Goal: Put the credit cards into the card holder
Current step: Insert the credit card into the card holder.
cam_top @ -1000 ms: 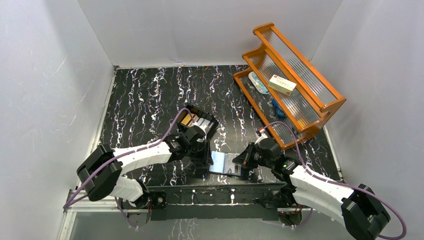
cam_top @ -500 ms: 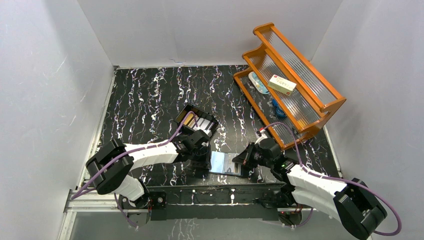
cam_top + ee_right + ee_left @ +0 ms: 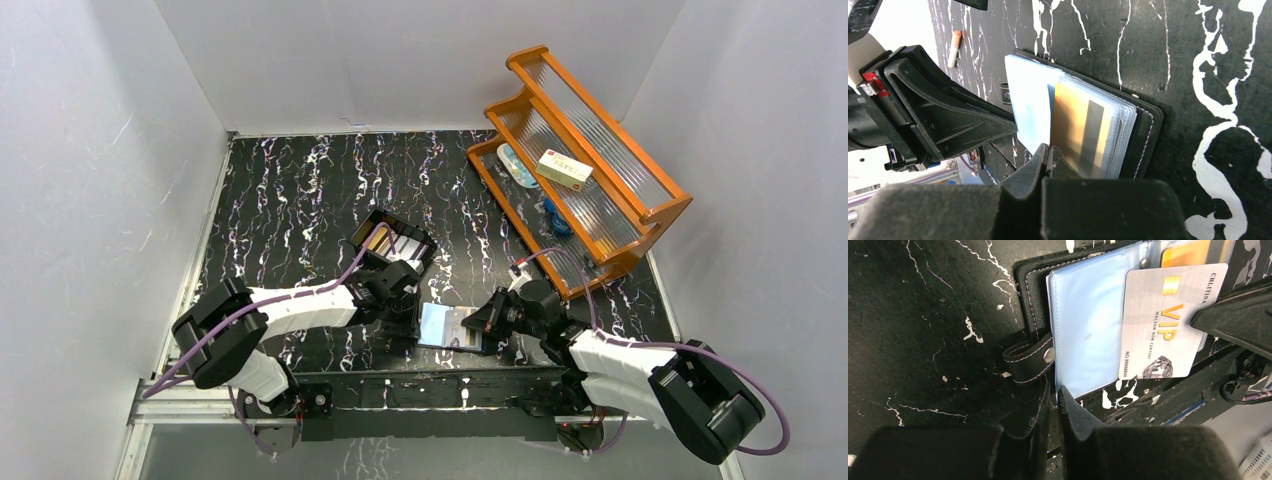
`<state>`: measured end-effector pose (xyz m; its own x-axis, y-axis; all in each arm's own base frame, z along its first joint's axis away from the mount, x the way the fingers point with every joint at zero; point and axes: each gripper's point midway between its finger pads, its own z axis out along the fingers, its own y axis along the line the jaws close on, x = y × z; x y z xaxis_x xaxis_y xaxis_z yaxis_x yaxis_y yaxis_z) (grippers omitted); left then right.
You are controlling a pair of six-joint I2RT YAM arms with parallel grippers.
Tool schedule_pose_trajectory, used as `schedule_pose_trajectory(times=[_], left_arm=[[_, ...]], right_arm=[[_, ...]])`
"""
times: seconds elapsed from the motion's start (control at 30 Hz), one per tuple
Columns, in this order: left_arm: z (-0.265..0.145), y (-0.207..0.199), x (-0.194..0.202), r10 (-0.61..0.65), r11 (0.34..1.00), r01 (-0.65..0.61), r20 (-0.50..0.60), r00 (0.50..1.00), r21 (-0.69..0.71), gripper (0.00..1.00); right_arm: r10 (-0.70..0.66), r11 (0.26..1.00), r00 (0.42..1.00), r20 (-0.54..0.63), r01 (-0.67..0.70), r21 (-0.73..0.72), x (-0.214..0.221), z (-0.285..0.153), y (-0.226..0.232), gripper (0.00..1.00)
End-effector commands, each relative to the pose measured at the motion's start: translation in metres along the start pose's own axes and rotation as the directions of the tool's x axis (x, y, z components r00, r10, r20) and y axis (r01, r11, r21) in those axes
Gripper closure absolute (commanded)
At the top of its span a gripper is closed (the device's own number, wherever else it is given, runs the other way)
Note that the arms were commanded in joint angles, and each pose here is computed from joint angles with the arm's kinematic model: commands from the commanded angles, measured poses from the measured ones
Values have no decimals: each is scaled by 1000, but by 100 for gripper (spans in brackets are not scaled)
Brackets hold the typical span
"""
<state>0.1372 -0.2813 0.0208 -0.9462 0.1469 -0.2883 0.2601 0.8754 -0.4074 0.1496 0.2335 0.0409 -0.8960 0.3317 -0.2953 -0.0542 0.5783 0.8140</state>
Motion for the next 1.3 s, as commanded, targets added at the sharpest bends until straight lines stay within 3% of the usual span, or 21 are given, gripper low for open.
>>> schedule_pose_trajectory(times=[0.0,0.83,1.27], left_arm=[[5,4,8,21,999,-22,-20,1000,-24,90],[9,2,13,30,999,-31,-37,999,-27,90],[7,-9,12,29,1000,-29,-27,999,0,89]], right_arm=[[-25,999,999,22,26,-40,-3,1,4,100],[12,993,1000,18,-10,-115,-14,7,12,100],[66,994,998,-7,-66,-81,-9,12,3,98]])
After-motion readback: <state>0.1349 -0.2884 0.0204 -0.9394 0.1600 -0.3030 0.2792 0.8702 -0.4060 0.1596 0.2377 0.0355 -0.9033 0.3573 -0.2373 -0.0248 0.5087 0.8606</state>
